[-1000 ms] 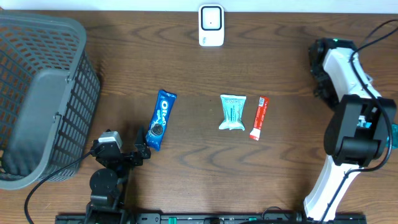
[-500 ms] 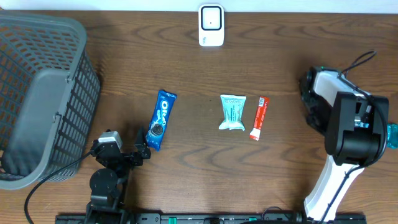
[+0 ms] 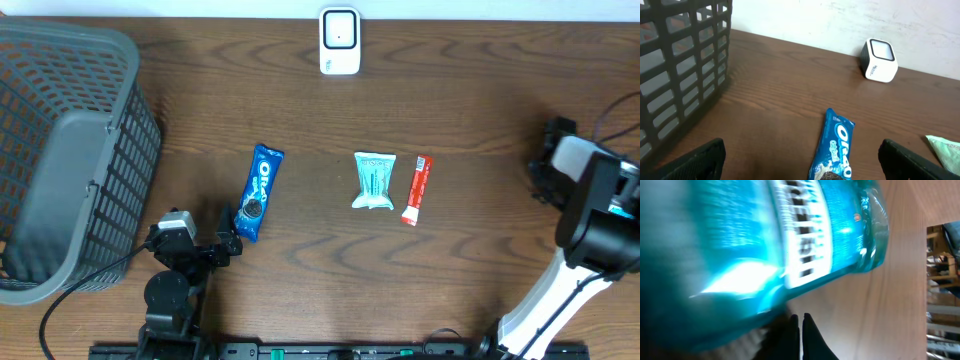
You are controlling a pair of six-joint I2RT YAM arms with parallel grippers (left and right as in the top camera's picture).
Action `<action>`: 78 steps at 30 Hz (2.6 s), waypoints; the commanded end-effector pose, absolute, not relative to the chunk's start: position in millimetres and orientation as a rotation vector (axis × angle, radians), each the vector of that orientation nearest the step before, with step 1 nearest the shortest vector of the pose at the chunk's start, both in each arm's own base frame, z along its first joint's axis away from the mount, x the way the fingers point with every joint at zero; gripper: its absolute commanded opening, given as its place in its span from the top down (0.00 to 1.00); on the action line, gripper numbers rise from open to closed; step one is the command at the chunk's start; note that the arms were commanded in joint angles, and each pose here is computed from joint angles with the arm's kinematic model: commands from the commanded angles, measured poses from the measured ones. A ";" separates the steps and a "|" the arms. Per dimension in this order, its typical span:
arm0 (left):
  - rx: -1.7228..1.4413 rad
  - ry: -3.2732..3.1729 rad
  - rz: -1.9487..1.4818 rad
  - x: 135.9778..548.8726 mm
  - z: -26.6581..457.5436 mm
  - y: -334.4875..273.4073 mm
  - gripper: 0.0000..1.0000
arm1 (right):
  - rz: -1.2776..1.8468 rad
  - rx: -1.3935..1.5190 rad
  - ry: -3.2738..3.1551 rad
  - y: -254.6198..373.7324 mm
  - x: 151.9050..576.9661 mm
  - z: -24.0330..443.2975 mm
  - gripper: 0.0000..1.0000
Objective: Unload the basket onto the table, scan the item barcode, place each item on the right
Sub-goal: 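Set the bottle down at the right edge and release, then move the right gripper left and grasp the blue Oreo pack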
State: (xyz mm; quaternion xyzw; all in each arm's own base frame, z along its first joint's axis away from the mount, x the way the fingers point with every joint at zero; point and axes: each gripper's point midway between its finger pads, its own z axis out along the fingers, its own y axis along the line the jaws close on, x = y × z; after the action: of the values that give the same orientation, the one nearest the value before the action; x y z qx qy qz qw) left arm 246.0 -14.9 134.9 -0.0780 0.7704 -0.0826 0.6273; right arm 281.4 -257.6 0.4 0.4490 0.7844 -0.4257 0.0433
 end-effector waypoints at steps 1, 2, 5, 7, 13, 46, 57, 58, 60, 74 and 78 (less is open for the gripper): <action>-0.192 1.812 -0.177 244.8 115.7 -13.0 0.02 | -1.253 1.316 2.522 -268.7 289.3 9.6 0.99; -0.192 1.812 -0.177 244.8 115.7 -13.0 0.02 | -1.232 1.311 2.546 -268.7 292.9 14.8 0.96; -0.192 1.812 -0.177 244.8 115.7 -13.0 0.02 | -0.951 1.343 2.625 -248.7 324.5 28.5 0.33; -0.192 1.812 -0.177 244.8 115.7 -13.0 0.02 | -0.723 1.315 2.676 -221.6 352.8 51.2 0.16; -0.192 1.812 -0.177 244.8 115.7 -13.0 0.02 | -0.360 1.134 2.681 -136.5 400.5 133.2 0.01; -0.192 1.812 -0.177 244.8 115.7 -13.0 0.02 | 0.652 0.167 2.842 328.4 377.8 147.8 0.07; -0.192 1.812 -0.177 244.8 115.7 -13.0 0.02 | 0.673 0.122 2.883 409.4 384.3 107.4 0.07; -0.192 1.812 -0.177 244.8 115.7 -13.0 0.02 | 0.663 0.132 2.884 413.7 384.4 105.2 0.07; -0.192 1.812 -0.177 244.8 115.7 -13.0 0.02 | 0.610 0.186 2.890 418.7 384.0 95.0 0.09; -0.192 1.812 -0.177 244.8 115.7 -13.0 0.02 | 0.402 0.330 2.940 419.7 366.6 44.7 0.12; -0.192 1.812 -0.177 244.8 115.7 -13.0 0.02 | 0.362 0.357 2.965 418.7 363.2 25.5 0.12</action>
State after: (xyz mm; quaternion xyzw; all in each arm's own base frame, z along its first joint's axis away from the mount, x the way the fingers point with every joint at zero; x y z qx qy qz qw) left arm 246.0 -14.9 134.5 -0.0782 0.7710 -0.0826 0.6266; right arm 364.3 417.7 43.5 0.1033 0.9827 0.1383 0.0667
